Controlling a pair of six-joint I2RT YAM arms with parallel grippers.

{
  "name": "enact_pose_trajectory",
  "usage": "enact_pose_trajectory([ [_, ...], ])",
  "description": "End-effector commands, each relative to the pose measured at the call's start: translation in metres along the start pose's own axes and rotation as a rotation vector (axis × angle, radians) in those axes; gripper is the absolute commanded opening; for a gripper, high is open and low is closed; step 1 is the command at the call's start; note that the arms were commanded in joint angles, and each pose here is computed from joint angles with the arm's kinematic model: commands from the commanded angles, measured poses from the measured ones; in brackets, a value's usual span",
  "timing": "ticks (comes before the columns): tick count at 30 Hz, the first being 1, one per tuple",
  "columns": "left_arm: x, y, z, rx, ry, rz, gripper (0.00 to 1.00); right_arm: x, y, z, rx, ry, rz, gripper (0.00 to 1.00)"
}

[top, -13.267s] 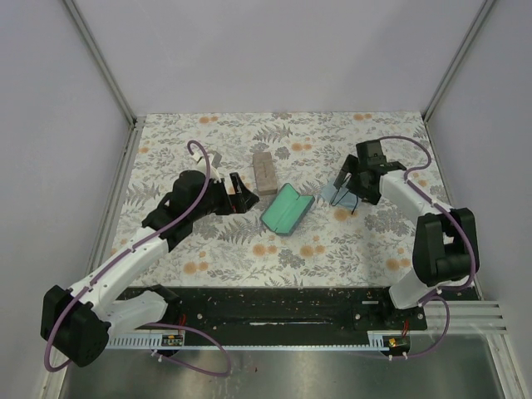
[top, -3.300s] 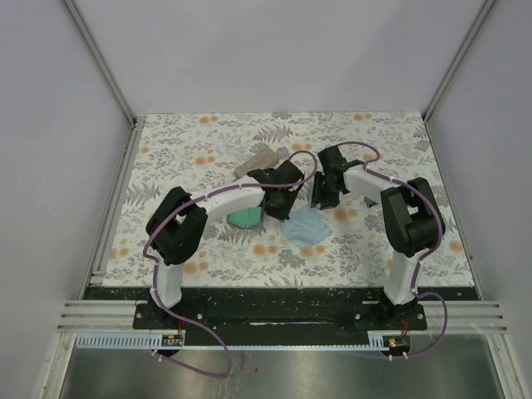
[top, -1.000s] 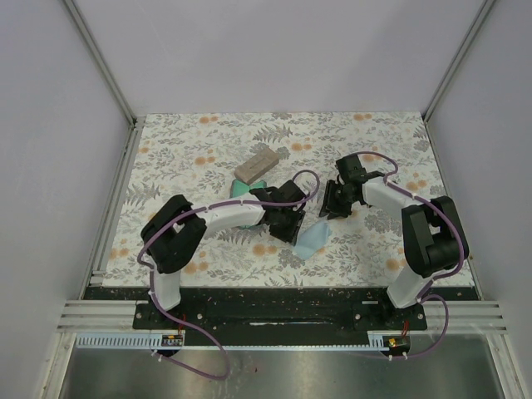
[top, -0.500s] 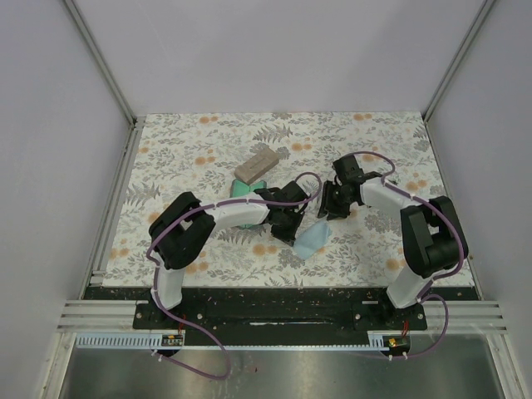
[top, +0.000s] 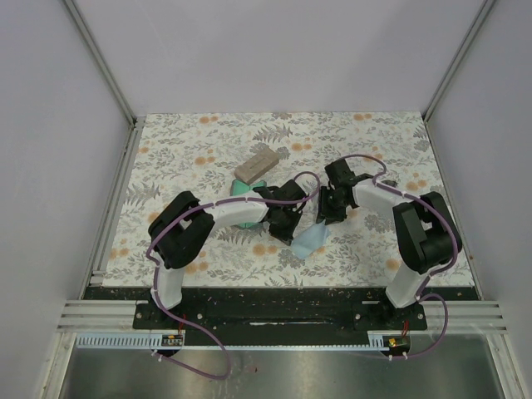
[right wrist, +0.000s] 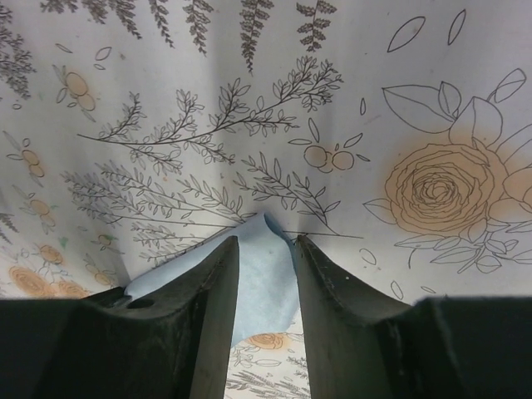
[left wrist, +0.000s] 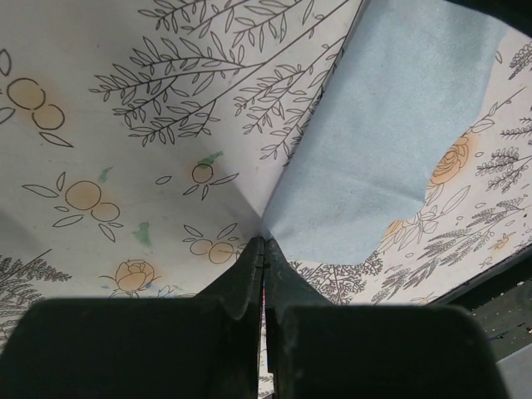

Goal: Organize the sunglasses

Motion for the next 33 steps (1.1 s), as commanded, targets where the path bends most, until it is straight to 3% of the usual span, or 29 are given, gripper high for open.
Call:
enact_pose_trajectory([
  [1,-0.005,0.017,-0.011,-0.058,-0.016,0.011,0.00,-0.003,0.000,0.005,-0.018,-0.048,-0.027,0.41],
  [13,-0.005,0.024,-0.013,-0.076,-0.014,0.002,0.00,0.002,-0.007,0.022,-0.011,-0.111,-0.055,0.37],
  [17,-0.005,0.026,-0.014,-0.080,-0.018,-0.006,0.00,0.004,-0.013,0.024,0.005,-0.109,-0.057,0.27],
  [22,-0.001,0.026,-0.015,-0.083,-0.014,-0.020,0.00,0.004,-0.015,0.021,0.000,-0.105,-0.055,0.00],
  [33,0.001,0.030,-0.040,-0.127,-0.005,-0.020,0.00,0.030,0.002,-0.013,-0.086,0.003,-0.019,0.00],
])
Point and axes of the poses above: each gripper's point midway between its finger pads, its own z axis out along the fingers, its own x axis along the line the jaws close on, y = z × x, the point moved 4 cm from there along -z, back along the fingers, and after that the axes turned 10 degrees about z, right-handed, at the moved point
